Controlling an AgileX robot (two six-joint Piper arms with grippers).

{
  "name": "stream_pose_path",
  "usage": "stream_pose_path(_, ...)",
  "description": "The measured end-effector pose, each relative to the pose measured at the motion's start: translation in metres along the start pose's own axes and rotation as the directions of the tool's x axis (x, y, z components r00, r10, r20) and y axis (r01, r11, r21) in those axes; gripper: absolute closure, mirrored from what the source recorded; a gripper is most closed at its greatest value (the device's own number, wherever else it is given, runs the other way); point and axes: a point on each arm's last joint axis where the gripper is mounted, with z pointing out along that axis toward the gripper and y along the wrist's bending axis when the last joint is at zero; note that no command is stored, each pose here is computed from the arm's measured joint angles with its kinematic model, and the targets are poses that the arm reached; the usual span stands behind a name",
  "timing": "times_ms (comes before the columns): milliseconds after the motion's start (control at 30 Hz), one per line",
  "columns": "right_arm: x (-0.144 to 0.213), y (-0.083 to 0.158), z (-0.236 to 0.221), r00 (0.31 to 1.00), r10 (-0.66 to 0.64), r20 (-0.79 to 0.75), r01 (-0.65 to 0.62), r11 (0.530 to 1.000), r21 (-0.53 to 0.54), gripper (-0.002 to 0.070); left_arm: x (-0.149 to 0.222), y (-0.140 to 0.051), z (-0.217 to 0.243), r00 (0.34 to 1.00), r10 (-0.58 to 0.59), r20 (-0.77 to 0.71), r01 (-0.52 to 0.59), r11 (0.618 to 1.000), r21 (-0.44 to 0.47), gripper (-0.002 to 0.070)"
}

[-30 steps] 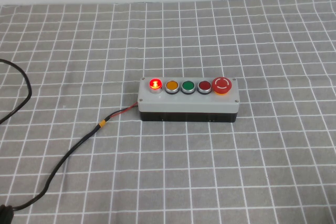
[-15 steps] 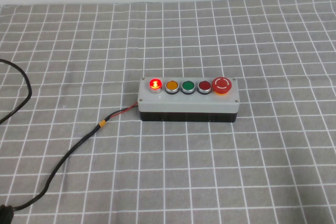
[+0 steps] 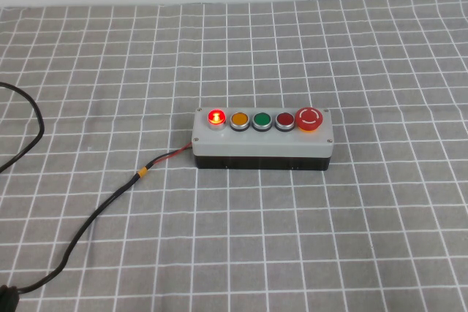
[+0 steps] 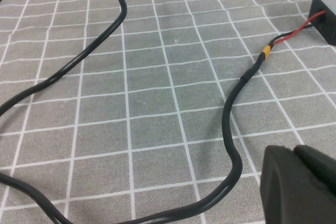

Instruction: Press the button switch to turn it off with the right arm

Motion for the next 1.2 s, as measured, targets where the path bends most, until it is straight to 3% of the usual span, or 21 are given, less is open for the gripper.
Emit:
stream_pose_path(233, -0.068, 0.030, 0.043, 0.999, 0.007, -0.034, -0.008, 0.999, -0.043, 0.0692, 0.000, 0.000, 0.000, 1.000, 0.000, 0.000, 0.000, 1.000, 0.000, 0.0678)
stream_pose_path(367, -0.090, 0.044, 0.085, 0.985, 0.002, -0.173, -0.008, 0.999, -0.032, 0.0692, 0.000, 0.000, 0.000, 1.000, 0.000, 0.000, 0.000, 1.000, 0.000, 0.0678)
stream_pose_path(500, -0.085, 0.050, 0.127, 0.929, -0.003, -0.371, 0.003, 1.000, -0.001, 0.0693, 0.000, 0.000, 0.000, 1.000, 0.000, 0.000, 0.000, 1.000, 0.000, 0.0678)
stream_pose_path(633, -0.068, 0.053, 0.163, 0.794, 0.003, -0.608, 0.024, 0.999, 0.036, 0.0692, 0.000, 0.000, 0.000, 1.000, 0.000, 0.000, 0.000, 1.000, 0.000, 0.0678)
stream_pose_path(767, -0.037, 0.050, 0.188, 0.556, 0.029, -0.831, 0.063, 0.995, 0.077, 0.0692, 0.000, 0.000, 0.000, 1.000, 0.000, 0.000, 0.000, 1.000, 0.000, 0.0678)
stream_pose_path(900, -0.007, 0.044, 0.202, 0.353, 0.057, -0.934, 0.100, 0.990, 0.098, 0.0692, 0.000, 0.000, 0.000, 1.000, 0.000, 0.000, 0.000, 1.000, 0.000, 0.0678)
stream_pose_path(1033, 0.012, 0.039, 0.206, 0.254, 0.020, -0.967, 0.133, 0.990, 0.055, 0.0692, 0.000, 0.000, 0.000, 1.000, 0.000, 0.000, 0.000, 1.000, 0.000, 0.0678)
stream_pose_path(1200, 0.033, 0.041, 0.207, 0.146, 0.038, -0.989, 0.062, 0.997, 0.047, 0.0692, 0.000, 0.000, 0.000, 1.000, 0.000, 0.000, 0.000, 1.000, 0.000, 0.0678)
